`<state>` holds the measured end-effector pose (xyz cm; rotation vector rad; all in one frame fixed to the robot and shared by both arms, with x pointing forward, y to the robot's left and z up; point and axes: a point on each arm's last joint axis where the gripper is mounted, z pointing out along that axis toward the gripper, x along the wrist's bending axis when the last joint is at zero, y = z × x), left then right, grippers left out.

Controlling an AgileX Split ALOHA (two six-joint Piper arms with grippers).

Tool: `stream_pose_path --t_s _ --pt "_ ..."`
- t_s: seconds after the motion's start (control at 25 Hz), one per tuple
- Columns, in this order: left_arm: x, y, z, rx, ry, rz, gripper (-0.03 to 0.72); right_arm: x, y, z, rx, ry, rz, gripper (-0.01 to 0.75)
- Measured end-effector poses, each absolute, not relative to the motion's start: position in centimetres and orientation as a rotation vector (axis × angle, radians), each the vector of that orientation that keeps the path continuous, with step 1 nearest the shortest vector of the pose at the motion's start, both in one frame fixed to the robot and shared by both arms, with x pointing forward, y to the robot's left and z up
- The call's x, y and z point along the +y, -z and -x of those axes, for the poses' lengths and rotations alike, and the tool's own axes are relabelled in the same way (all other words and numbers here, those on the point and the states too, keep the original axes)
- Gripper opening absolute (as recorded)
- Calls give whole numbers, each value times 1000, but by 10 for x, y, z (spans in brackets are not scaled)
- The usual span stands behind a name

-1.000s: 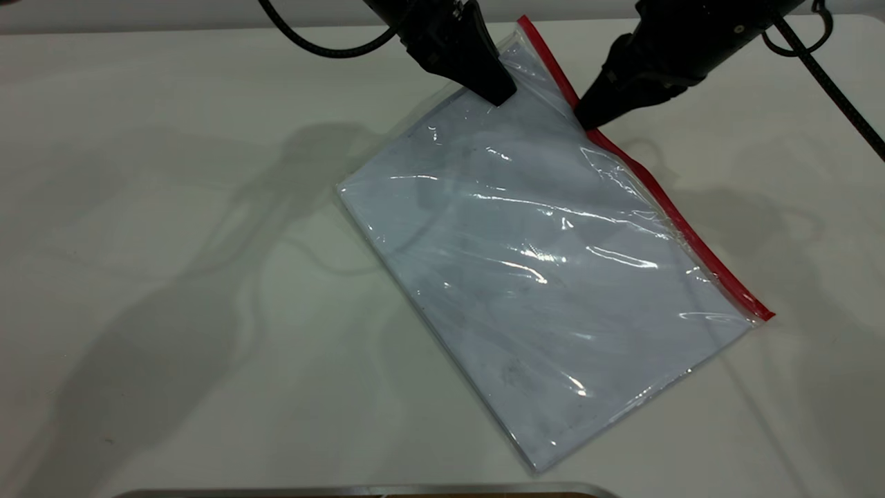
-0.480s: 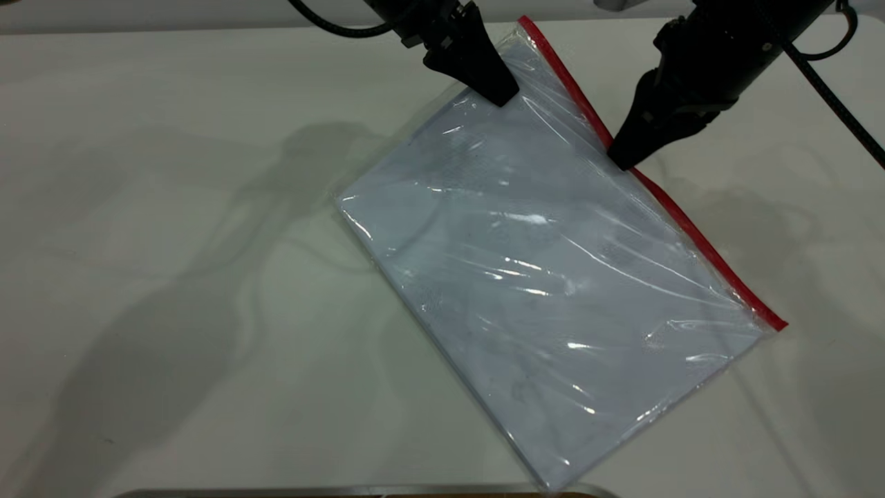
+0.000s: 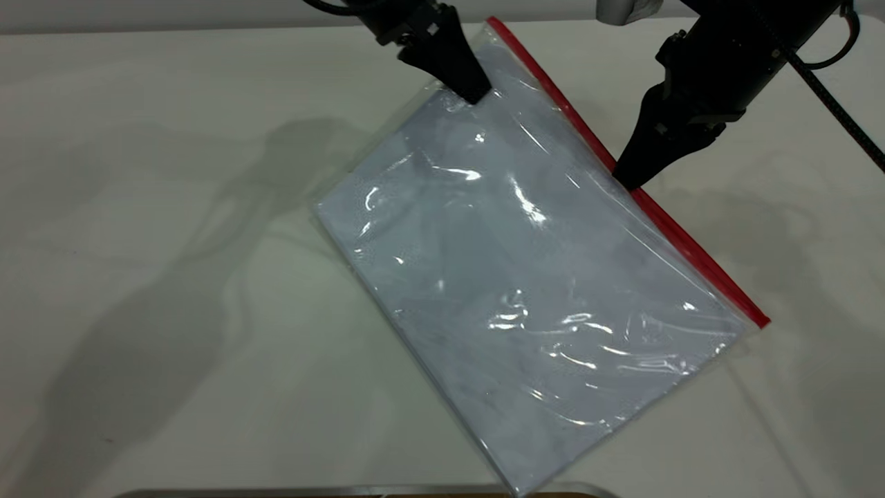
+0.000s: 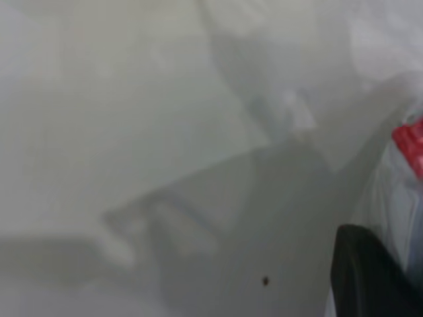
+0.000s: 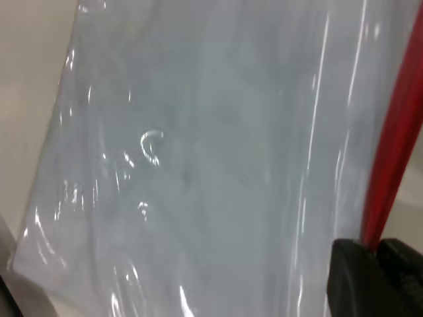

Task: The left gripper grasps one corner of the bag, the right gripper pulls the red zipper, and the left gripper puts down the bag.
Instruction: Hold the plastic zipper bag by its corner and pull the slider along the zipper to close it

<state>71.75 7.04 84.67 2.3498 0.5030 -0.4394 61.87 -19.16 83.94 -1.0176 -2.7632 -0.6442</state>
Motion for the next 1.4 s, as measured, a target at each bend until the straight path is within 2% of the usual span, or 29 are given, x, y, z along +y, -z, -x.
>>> stream_pose_path --t_s 0.68,1.08,1.28,1.4 --pt "109 -838 -735 686 332 -2453 53 -194 -838 -608 -2701 526 956 43" --pt "112 -836 -736 660 302 -2482 55 -199 -837 -604 -2668 420 1009 49" --pt "113 -836 -737 628 278 -2497 83 -199 -837 -603 -2637 402 1077 90" --pt "115 -835 -738 617 257 -2518 130 -200 -837 -603 -2623 393 1097 162"
